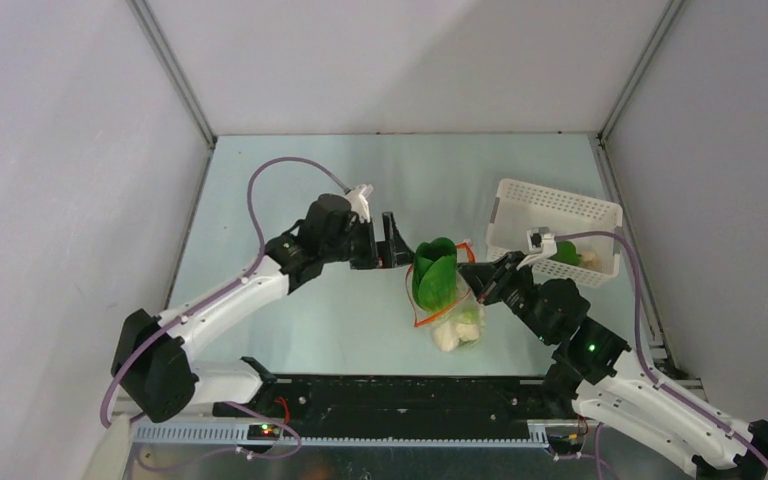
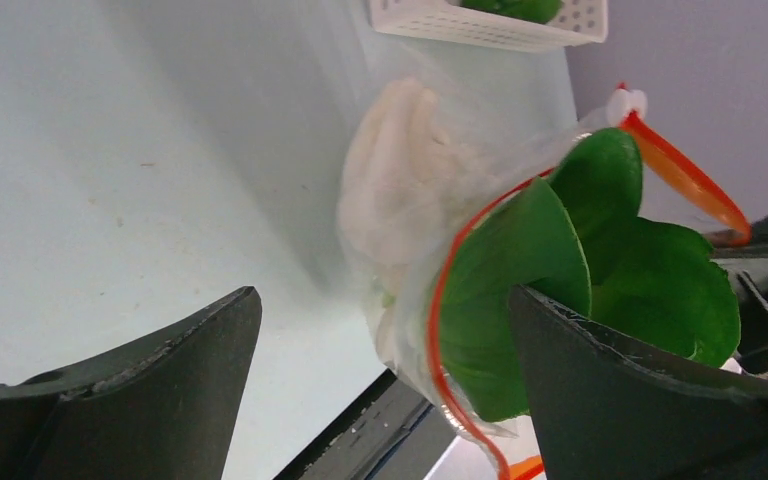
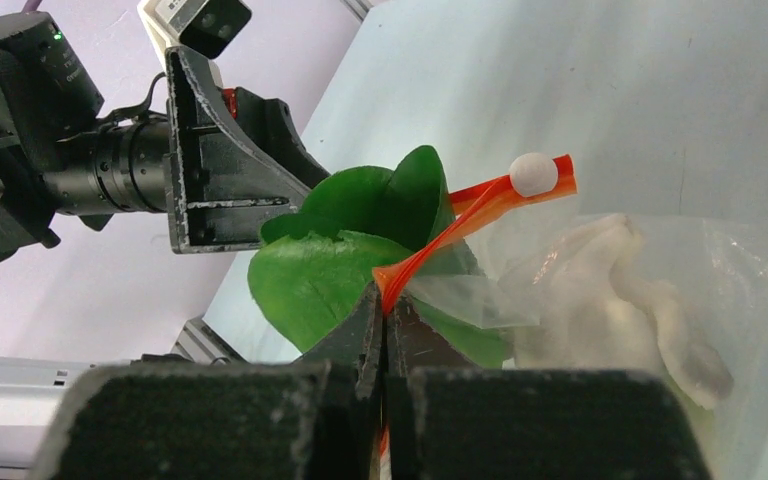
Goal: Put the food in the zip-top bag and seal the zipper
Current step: Adjust the fake vegetable in the zipper food storage bag.
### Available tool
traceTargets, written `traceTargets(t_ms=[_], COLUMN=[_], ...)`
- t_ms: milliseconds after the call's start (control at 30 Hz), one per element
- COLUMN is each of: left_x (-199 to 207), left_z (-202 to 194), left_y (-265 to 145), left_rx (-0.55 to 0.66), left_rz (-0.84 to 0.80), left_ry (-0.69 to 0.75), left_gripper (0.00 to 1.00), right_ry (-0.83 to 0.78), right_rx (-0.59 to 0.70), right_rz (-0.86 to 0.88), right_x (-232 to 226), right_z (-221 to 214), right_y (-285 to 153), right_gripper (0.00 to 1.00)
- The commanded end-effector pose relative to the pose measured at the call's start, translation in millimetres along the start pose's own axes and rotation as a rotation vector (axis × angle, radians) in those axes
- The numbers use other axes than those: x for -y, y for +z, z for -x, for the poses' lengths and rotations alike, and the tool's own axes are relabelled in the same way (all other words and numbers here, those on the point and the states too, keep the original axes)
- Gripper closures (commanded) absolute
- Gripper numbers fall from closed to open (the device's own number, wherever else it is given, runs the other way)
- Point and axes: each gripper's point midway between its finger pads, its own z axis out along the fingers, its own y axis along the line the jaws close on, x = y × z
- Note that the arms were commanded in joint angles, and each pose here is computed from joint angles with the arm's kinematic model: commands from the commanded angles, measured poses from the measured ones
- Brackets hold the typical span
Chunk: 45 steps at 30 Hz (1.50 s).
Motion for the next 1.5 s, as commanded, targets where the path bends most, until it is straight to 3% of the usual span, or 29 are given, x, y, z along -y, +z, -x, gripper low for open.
traceTargets(t_ms=[0,133,433,833,900,933,1000,1067,1100,1200,1267,1467], left_x=[35,40,20,26,32,35,42,43,46,50,51,58], left_z=[2,-11,-22,-25,-25,-24,-20,-12,-11,-4,-3,0], left_y=[2,9,14,30,32,32,27,21,18,4,0,-11], left_rx=[-0.02,-0.074,-0.102,-0.153,-0.161,-0.159,-0.143,-0.095,-0.082,-0.026,-0.008,0.025], left_rz=[-0.118,-0.114,-0.028,-0.063,-0.096,-0.107,-0.117,-0.089,-0.086,-0.056,-0.042,-0.035], left_ry=[0.074,0.099,0.086,0.085,0.084,0.087,0.097,0.122,0.136,0.164,0.167,0.186], left_gripper=[0.0,0.04,0.37,0.61,0.71,0.84,0.98,1.0,1.0,1.0,1.0,1.0], right_ry=[0.014,0.01,0.008,-0.002,-0.01,-0.014,-0.022,-0.037,-0.05,-0.11,-0.176,-0.332], right_rx=[0.062,0.06,0.071,0.067,0.059,0.057,0.055,0.04,0.045,-0.004,-0.022,0.028], right_rz=[0.083,0.083,0.088,0.121,0.119,0.115,0.092,0.038,0.011,-0.074,-0.11,-0.147], right_x=[-22,-21,-22,-29,-28,-26,-21,-11,-7,8,10,-11], right_z=[19,18,21,21,20,19,19,17,20,16,21,55], right_y=[2,3,0,0,0,1,1,0,-1,-7,-11,-20], right_gripper=[1.0,1.0,1.0,1.0,1.0,1.0,1.0,0.89,0.76,0.51,0.42,0.34])
